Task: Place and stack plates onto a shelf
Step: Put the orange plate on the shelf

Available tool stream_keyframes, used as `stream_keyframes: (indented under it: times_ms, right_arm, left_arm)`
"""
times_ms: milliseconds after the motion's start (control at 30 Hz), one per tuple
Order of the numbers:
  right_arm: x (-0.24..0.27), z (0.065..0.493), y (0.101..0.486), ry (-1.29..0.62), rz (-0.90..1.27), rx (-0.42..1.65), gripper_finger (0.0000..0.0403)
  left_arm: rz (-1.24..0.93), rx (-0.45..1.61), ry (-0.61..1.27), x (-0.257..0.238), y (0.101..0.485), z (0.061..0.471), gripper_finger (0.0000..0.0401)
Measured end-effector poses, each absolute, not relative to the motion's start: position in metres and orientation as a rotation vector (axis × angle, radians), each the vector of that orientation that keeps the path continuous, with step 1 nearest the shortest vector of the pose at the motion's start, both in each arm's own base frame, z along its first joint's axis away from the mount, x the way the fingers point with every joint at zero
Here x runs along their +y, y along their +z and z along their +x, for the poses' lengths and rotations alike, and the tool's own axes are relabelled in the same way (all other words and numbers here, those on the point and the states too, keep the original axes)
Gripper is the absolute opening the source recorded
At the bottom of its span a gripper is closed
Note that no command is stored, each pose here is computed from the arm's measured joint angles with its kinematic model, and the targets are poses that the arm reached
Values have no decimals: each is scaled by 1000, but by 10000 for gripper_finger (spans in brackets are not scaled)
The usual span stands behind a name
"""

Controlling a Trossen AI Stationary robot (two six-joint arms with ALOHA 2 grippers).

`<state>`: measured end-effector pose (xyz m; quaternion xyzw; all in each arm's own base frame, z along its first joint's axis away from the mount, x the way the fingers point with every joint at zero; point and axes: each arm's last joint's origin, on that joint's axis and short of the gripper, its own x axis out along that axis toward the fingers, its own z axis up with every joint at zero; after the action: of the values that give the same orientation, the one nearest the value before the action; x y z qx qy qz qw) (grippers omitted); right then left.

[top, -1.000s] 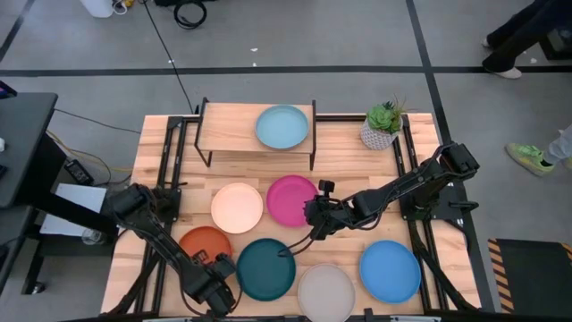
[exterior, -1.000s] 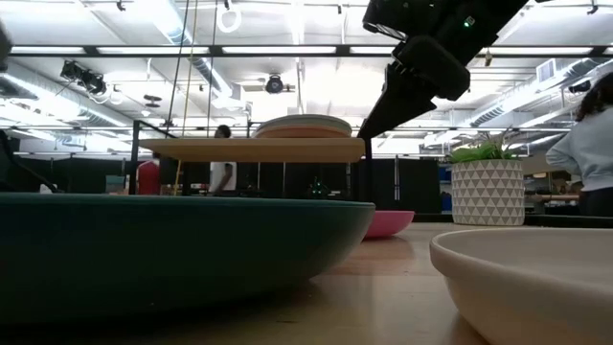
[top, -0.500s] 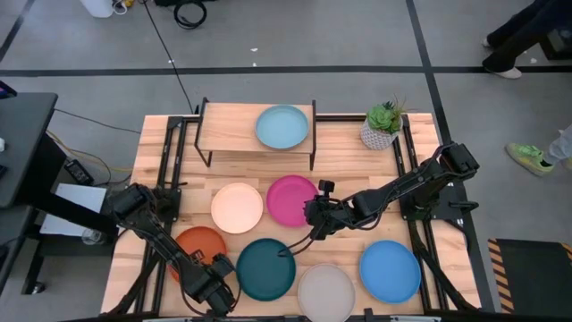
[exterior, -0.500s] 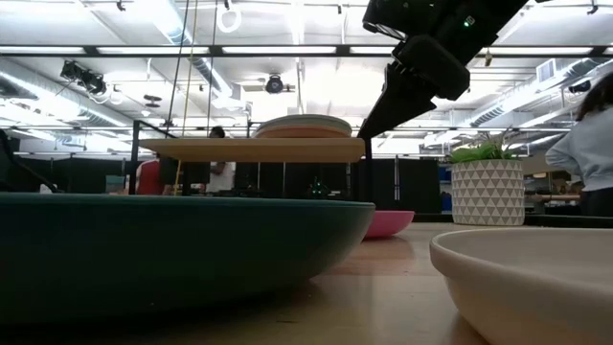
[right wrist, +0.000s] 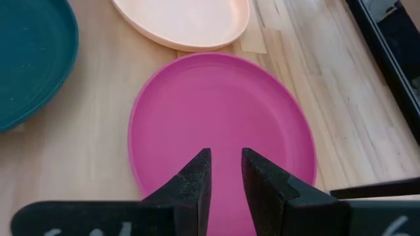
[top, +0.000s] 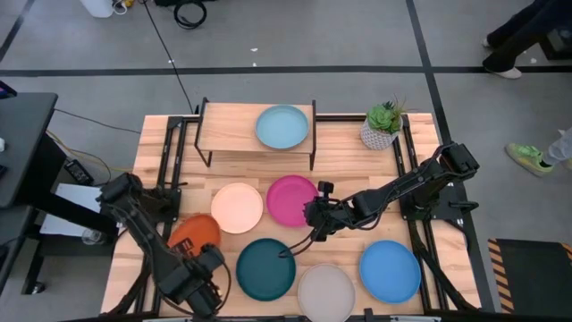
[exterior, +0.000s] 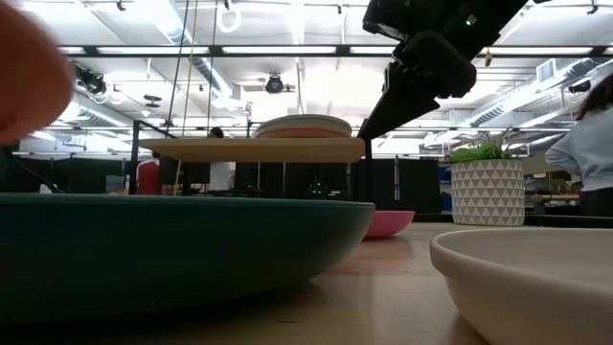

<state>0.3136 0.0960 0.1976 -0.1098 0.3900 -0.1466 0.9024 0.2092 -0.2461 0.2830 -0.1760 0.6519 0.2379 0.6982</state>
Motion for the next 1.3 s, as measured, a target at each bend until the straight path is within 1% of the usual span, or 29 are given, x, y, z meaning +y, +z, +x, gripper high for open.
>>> stream_keyframes:
  times_ms: [100, 267, 400, 533, 633, 833, 933, 1100, 1300]
  right_arm:
    - [96, 314, 198, -302, -226, 807, 91]
    - [96, 314, 198, -302, -222, 807, 91]
    - [98, 313, 197, -282, -199, 812, 91]
    - [102, 312, 197, -264, -192, 815, 91]
    - [105, 311, 197, -260, -199, 811, 91]
    - [107, 310, 197, -261, -203, 804, 91]
    - [107, 311, 198, -263, -198, 801, 91]
    - [107, 312, 199, -263, -183, 778, 91]
    - [108, 315, 201, -258, -171, 749, 91]
  left_arm:
    - [-317, 1371, 512, -240, 309, 212, 19]
    - [-150, 1142, 430, -223, 342, 226, 19]
    - [3, 1086, 423, -191, 353, 240, 19]
    - [188, 1073, 430, -157, 361, 256, 18]
    - [294, 1102, 429, -128, 367, 265, 18]
    - [351, 1176, 477, -65, 379, 274, 18]
    - [386, 1226, 523, -33, 379, 270, 18]
    - [421, 1283, 553, 6, 370, 249, 18]
    - [537, 1285, 487, 29, 350, 227, 18]
